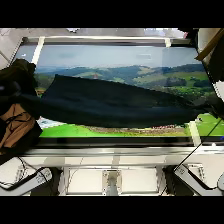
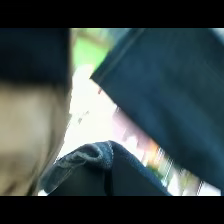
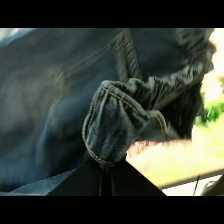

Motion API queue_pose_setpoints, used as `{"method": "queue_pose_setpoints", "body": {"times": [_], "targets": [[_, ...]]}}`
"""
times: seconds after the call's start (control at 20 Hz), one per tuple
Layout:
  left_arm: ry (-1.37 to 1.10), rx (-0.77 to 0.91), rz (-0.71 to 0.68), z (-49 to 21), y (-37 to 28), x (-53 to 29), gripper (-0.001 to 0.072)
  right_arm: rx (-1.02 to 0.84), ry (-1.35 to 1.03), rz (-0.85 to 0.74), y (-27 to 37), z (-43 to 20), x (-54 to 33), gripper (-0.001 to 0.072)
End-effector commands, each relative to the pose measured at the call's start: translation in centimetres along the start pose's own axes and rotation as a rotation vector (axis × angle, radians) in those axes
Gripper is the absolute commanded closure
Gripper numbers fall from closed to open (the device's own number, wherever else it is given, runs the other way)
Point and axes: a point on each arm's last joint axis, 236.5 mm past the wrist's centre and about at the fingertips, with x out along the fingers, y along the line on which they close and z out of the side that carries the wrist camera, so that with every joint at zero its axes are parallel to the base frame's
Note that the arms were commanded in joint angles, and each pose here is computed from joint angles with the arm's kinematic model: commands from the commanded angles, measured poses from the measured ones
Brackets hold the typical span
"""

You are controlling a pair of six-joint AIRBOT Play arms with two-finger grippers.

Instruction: Fold the clothes and pants, and hang the long-sleeved shirts on hangers.

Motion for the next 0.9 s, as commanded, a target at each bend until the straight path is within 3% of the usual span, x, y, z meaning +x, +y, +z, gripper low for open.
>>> {"method": "queue_pose_setpoints", "body": {"times": [0.0, 0.35, 0.7, 0.75, 0.8, 0.85], "targets": [[-0.084, 0.019, -0.013, 5.9, -5.1, 6.6, 0.0698, 0.117, -0.027, -0.021, -1.7, 2.5, 4.6, 0.0657], [-0.057, 0.006, -0.045, 7.4, -8.0, 17.1, 0.0698, 0.214, -0.056, -0.059, -6.0, 4.5, 10.2, 0.0657], [-0.164, 0.026, -0.085, 8.3, -10.6, 20.5, 0.0684, 0.133, -0.206, -0.107, -4.8, 8.1, 13.9, 0.0655], [-0.162, 0.025, -0.085, 8.2, -10.5, 20.7, 0.0533, 0.121, -0.22, -0.107, -4.3, 8.4, 14.2, 0.0655], [-0.161, 0.024, -0.085, 8.2, -10.5, 20.8, 0.0231, 0.111, -0.23, -0.107, -4.0, 8.6, 14.3, 0.0655], [-0.162, 0.021, -0.088, 8.2, -10.6, 20.7, 0.0144, 0.104, -0.232, -0.105, -3.6, 8.6, 14.4, 0.0603]]}}
